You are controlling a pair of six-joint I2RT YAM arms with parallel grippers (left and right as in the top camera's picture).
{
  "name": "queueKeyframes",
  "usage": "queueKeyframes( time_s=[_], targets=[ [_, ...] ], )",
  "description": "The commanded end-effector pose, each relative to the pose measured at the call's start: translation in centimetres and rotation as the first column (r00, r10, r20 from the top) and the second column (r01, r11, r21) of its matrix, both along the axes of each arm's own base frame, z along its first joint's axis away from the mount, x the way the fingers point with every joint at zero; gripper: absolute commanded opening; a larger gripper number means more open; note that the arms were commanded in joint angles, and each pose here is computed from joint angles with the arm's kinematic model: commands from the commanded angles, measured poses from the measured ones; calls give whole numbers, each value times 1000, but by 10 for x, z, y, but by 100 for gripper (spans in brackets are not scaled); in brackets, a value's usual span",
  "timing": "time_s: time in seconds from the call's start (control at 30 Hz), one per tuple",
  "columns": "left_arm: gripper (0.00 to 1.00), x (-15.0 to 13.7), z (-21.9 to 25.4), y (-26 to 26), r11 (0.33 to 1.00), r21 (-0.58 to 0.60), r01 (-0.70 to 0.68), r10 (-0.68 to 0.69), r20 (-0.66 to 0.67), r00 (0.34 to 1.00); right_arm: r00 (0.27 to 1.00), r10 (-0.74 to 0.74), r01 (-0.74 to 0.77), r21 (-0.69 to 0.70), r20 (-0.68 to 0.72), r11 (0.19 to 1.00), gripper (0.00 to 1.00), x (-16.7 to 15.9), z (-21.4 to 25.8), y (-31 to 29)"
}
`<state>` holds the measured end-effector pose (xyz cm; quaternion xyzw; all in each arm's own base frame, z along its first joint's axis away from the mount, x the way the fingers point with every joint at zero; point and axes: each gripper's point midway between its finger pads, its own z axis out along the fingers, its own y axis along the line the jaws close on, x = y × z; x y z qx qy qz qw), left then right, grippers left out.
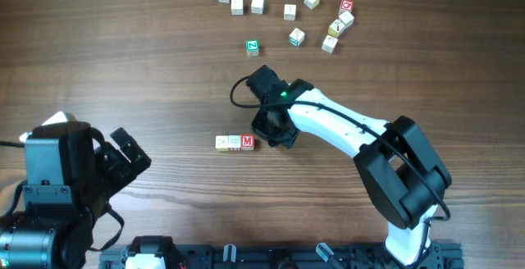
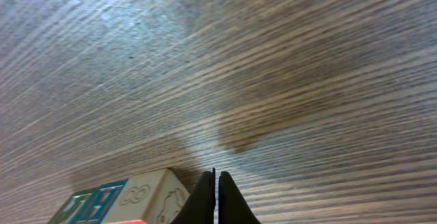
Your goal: Form a horizontal line
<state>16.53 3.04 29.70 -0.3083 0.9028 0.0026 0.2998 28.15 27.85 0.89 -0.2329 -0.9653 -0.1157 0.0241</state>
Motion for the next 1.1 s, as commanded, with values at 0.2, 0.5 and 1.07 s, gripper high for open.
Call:
queueKeyframes(
  time_s=[0.2,0.5,1.07],
  targets=[
    [100,0,1,0,1000,-7,-1,1,5,1000,996,15,-8,77,-85,997,5,-16,-4,15],
    [100,0,1,0,1000,-7,-1,1,5,1000,996,22,-12,110,-89,994,5,-15,-2,21],
    [100,0,1,0,1000,-7,-1,1,6,1000,994,32,-16,149,-103,989,5,-18,1,27]
  ],
)
